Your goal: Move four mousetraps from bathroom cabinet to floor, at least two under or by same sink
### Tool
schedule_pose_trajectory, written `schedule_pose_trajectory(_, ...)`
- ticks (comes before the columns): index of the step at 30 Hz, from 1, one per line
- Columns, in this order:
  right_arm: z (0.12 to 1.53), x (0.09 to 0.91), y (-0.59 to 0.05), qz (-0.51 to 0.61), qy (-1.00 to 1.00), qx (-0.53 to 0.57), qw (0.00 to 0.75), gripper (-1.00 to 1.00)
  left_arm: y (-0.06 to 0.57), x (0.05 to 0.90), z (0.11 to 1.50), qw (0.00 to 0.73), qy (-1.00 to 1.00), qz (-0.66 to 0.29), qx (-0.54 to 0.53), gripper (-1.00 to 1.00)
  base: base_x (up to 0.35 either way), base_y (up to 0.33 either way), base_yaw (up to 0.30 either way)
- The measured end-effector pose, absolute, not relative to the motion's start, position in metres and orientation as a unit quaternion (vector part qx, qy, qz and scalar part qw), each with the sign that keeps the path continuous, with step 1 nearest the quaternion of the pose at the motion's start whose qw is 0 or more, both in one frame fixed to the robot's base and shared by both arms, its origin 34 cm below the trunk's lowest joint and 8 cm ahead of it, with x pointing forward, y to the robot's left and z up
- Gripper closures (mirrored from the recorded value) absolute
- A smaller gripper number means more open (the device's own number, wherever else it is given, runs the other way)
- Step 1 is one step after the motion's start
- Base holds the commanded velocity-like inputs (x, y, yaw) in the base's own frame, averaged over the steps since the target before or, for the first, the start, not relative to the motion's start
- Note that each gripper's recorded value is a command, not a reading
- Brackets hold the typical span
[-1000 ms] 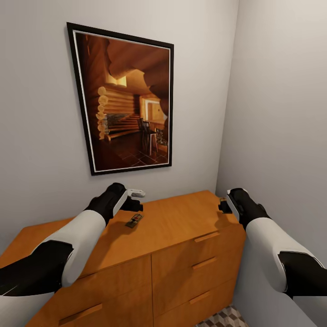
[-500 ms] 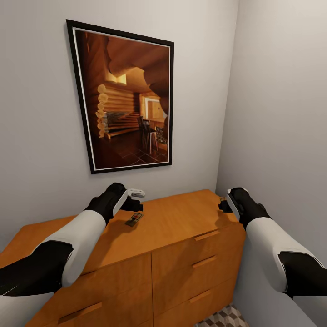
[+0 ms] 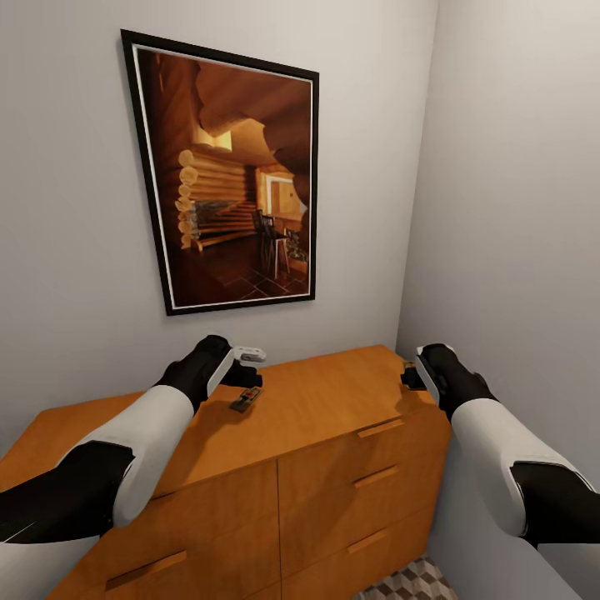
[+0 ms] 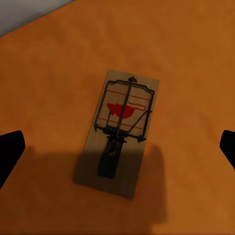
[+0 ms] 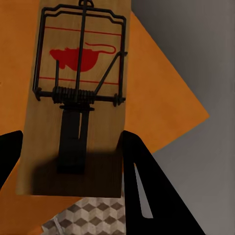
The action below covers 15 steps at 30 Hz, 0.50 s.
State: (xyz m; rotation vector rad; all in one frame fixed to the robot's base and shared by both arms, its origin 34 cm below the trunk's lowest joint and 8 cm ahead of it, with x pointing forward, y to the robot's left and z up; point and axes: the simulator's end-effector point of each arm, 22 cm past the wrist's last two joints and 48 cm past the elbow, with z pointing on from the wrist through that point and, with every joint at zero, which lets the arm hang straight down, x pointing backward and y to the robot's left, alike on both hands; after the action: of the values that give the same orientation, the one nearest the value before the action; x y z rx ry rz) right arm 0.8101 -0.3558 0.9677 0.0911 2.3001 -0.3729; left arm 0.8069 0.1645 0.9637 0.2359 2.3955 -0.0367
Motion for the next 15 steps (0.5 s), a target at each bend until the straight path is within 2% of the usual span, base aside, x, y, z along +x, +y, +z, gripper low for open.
schedule_pose_trajectory(15, 0.9677, 0.8101, -0.3555, -0.147, 0.907, 0.036, 0.394, 1.00, 0.1636, 0.8069, 0.9639, 0.359, 0.929, -0.015, 0.092, -1.00, 0.000, 0.000, 0.000)
